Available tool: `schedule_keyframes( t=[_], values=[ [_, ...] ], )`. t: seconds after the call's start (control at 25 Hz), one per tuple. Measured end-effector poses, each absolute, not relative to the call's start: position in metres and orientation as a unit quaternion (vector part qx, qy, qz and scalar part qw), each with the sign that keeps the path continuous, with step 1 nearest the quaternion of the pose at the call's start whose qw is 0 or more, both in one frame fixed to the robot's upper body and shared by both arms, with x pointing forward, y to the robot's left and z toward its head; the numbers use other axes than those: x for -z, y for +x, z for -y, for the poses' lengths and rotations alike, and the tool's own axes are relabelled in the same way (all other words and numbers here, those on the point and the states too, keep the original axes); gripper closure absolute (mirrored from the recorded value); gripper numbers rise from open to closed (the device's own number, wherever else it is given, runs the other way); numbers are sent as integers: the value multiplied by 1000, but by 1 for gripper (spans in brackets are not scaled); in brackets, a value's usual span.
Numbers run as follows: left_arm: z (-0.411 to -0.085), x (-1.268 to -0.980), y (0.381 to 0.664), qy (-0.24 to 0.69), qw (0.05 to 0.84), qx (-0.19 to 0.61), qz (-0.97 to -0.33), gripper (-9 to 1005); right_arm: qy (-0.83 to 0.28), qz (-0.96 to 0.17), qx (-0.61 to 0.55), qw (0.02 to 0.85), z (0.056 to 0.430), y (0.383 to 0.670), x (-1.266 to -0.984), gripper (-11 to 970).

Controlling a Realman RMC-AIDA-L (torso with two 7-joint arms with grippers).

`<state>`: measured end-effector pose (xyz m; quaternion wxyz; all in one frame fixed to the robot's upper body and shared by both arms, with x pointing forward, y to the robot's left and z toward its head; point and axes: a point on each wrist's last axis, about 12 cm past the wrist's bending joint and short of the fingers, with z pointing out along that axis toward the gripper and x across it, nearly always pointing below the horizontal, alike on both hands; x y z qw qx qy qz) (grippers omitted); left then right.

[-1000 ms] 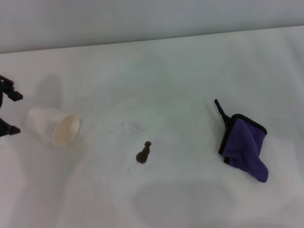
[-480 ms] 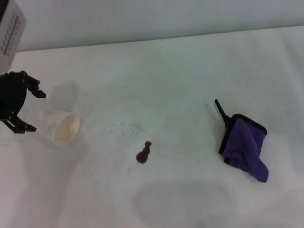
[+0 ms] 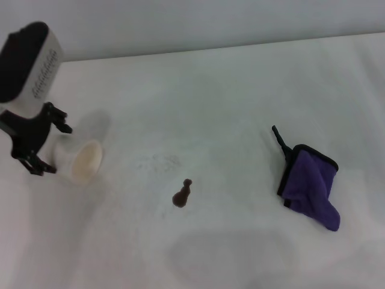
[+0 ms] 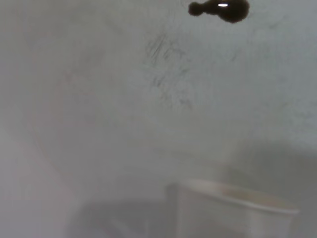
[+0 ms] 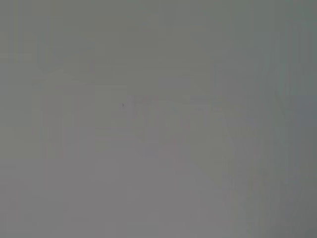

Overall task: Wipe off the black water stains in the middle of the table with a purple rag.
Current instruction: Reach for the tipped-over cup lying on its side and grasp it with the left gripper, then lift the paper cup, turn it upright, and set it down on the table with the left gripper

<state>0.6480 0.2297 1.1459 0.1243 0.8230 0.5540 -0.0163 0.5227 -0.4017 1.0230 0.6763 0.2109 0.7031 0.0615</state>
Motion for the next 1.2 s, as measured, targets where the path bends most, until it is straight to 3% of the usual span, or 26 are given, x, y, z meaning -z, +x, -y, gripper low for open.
schedule_keyframes(
  t=[0.32, 0.76, 0.84, 1.0, 1.2],
  values=[
    [-220, -1120, 647, 831, 136, 10, -540, 123, 216, -707, -62, 670, 400, 523, -1021, 102],
    [-213, -1116, 648, 825, 157, 11, -543, 155, 218, -716, -54, 661, 404, 525, -1020, 103],
    [-211, -1117, 650, 813, 180, 15, -553, 161, 218, -716, -53, 661, 405, 525, -1020, 103],
    [-216, -1124, 657, 764, 254, 19, -593, 268, 219, -718, -52, 659, 405, 524, -1019, 103],
    [-225, -1123, 659, 632, 408, 59, -656, 324, 219, -722, -51, 654, 405, 525, -1018, 103]
  ],
)
